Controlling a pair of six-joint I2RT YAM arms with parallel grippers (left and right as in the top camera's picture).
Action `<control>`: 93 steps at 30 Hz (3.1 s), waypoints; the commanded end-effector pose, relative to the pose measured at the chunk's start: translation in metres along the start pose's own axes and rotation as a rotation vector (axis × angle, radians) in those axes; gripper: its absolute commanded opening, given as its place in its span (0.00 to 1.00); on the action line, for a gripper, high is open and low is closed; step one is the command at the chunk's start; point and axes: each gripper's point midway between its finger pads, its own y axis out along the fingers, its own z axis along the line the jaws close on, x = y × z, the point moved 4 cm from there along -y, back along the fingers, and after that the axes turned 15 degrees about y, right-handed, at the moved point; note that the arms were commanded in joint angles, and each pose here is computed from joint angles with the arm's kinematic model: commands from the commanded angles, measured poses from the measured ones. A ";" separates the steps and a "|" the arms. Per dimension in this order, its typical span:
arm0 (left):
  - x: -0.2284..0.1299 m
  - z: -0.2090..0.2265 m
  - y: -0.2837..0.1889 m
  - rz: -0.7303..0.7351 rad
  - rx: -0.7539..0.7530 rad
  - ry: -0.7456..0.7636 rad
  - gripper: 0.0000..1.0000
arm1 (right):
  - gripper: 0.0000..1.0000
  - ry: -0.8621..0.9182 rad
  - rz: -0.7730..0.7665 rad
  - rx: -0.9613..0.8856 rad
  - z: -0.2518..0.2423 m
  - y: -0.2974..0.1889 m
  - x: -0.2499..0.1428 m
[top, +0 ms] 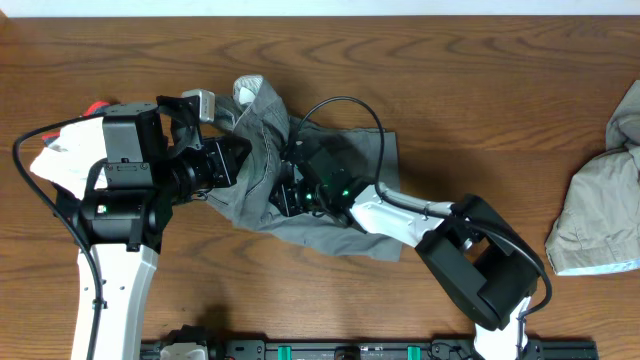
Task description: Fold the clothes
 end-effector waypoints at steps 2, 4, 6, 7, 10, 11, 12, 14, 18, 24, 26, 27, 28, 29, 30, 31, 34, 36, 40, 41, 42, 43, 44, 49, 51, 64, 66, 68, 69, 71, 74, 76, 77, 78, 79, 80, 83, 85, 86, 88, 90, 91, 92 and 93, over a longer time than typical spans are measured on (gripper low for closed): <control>0.013 -0.012 -0.012 -0.043 -0.025 0.029 0.05 | 0.34 0.022 0.015 -0.011 -0.002 0.003 -0.004; 0.012 -0.012 -0.012 -0.036 -0.025 0.024 0.06 | 0.36 0.023 0.012 -0.024 -0.005 -0.004 0.000; 0.010 -0.012 -0.012 -0.030 -0.025 0.020 0.06 | 0.37 0.006 -0.001 -0.035 -0.007 -0.017 0.009; 0.010 -0.012 -0.012 -0.027 -0.024 0.019 0.06 | 0.37 0.002 -0.012 -0.042 -0.009 -0.027 0.015; 0.008 -0.012 -0.011 -0.020 -0.021 0.017 0.06 | 0.37 -0.005 -0.056 -0.080 -0.018 -0.058 0.036; 0.008 -0.012 -0.011 -0.017 -0.023 0.017 0.06 | 0.38 0.014 -0.070 -0.102 -0.024 -0.071 0.042; 0.007 -0.013 -0.009 -0.012 -0.026 0.018 0.06 | 0.38 0.038 -0.082 -0.126 -0.031 -0.083 0.048; 0.006 -0.015 -0.006 -0.001 -0.033 0.022 0.06 | 0.38 0.074 -0.086 -0.173 -0.047 -0.105 0.055; 0.003 -0.020 0.004 0.033 -0.048 0.033 0.06 | 0.35 0.192 -0.091 -0.394 -0.100 -0.145 0.055; -0.006 -0.027 0.025 0.100 -0.055 0.055 0.06 | 0.33 0.262 -0.036 -0.601 -0.153 -0.175 0.044; -0.008 -0.030 0.032 0.119 -0.070 0.063 0.06 | 0.34 0.270 -0.032 -0.616 -0.157 -0.178 0.043; -0.009 -0.032 0.037 0.131 -0.078 0.067 0.06 | 0.34 0.273 -0.033 -0.625 -0.159 -0.179 0.043; -0.010 -0.033 0.042 0.143 -0.082 0.071 0.06 | 0.35 0.274 -0.033 -0.638 -0.161 -0.180 0.043; -0.012 -0.033 0.047 0.154 -0.075 0.072 0.06 | 0.35 0.274 -0.033 -0.650 -0.162 -0.181 0.042; -0.014 -0.032 0.051 0.166 -0.061 0.076 0.06 | 0.35 0.273 -0.034 -0.671 -0.164 -0.183 0.041; -0.016 -0.031 0.056 0.178 -0.046 0.080 0.06 | 0.35 0.274 -0.033 -0.688 -0.167 -0.184 0.039; -0.018 -0.030 0.065 0.197 -0.023 0.096 0.06 | 0.35 0.275 -0.018 -0.714 -0.172 -0.184 0.033; -0.018 -0.033 0.070 0.196 -0.030 0.109 0.06 | 0.34 0.274 -0.002 -0.721 -0.176 -0.183 0.029; -0.011 -0.043 0.079 0.163 -0.055 0.115 0.06 | 0.34 0.284 0.026 -0.735 -0.184 -0.178 0.020; -0.009 -0.046 0.080 0.154 -0.061 0.123 0.06 | 0.34 0.285 0.030 -0.736 -0.186 -0.176 0.018; -0.008 -0.049 0.082 0.145 -0.070 0.135 0.06 | 0.34 0.284 0.033 -0.733 -0.186 -0.175 0.017; -0.007 -0.051 0.083 0.139 -0.075 0.143 0.06 | 0.34 0.283 0.036 -0.731 -0.186 -0.174 0.015; -0.006 -0.052 0.084 0.136 -0.066 0.141 0.06 | 0.34 0.280 0.039 -0.731 -0.186 -0.173 0.014; -0.013 -0.053 0.093 0.160 -0.015 0.155 0.06 | 0.34 0.252 0.059 -0.722 -0.179 -0.166 0.008; -0.016 -0.057 0.098 0.174 -0.023 0.160 0.06 | 0.34 0.235 0.063 -0.718 -0.174 -0.162 0.006; -0.024 -0.066 0.121 0.208 -0.046 0.146 0.06 | 0.35 0.181 0.072 -0.701 -0.161 -0.152 0.002; -0.021 -0.067 0.121 0.191 -0.049 0.130 0.06 | 0.35 0.181 0.072 -0.701 -0.161 -0.152 0.002; -0.018 -0.068 0.122 0.176 -0.049 0.092 0.06 | 0.35 0.181 0.071 -0.700 -0.161 -0.152 0.002; -0.016 -0.070 0.122 0.170 -0.054 0.074 0.06 | 0.35 0.181 0.072 -0.701 -0.161 -0.152 0.002; -0.016 -0.074 0.123 0.167 -0.062 0.071 0.06 | 0.35 0.181 0.072 -0.701 -0.161 -0.152 0.002; -0.020 -0.082 0.124 0.176 -0.076 0.085 0.06 | 0.36 0.181 0.071 -0.700 -0.161 -0.152 0.002; -0.022 -0.087 0.125 0.181 -0.084 0.095 0.06 | 0.36 0.181 0.071 -0.700 -0.161 -0.152 0.002; -0.023 -0.089 0.126 0.182 -0.089 0.096 0.06 | 0.35 0.181 0.072 -0.701 -0.161 -0.152 0.002; -0.024 -0.092 0.126 0.184 -0.095 0.097 0.06 | 0.36 0.181 0.071 -0.700 -0.161 -0.152 0.002; -0.024 -0.095 0.126 0.184 -0.100 0.095 0.06 | 0.35 0.181 0.072 -0.700 -0.161 -0.152 0.002; -0.025 -0.098 0.127 0.183 -0.105 0.091 0.06 | 0.36 0.181 0.072 -0.700 -0.161 -0.152 0.002; -0.023 -0.106 0.128 0.167 -0.127 0.104 0.06 | 0.36 0.181 0.071 -0.700 -0.161 -0.152 0.002; -0.021 -0.114 0.129 0.149 -0.147 0.121 0.27 | 0.36 0.181 0.072 -0.701 -0.161 -0.152 0.002; -0.020 -0.119 0.129 0.141 -0.162 0.130 0.34 | 0.36 0.181 0.073 -0.701 -0.161 -0.152 0.001; -0.019 -0.129 0.128 0.134 -0.215 0.141 0.43 | 0.35 0.182 0.073 -0.701 -0.161 -0.152 0.001; -0.017 -0.132 0.125 0.126 -0.243 0.151 0.45 | 0.36 0.181 0.072 -0.701 -0.161 -0.152 0.002; -0.015 -0.131 0.123 0.118 -0.241 0.157 0.44 | 0.36 0.181 0.071 -0.701 -0.161 -0.152 0.002; -0.012 -0.129 0.120 0.107 -0.239 0.169 0.43 | 0.36 0.181 0.070 -0.701 -0.161 -0.152 0.002; -0.010 -0.128 0.117 0.098 -0.235 0.175 0.42 | 0.36 0.182 0.066 -0.705 -0.162 -0.153 0.003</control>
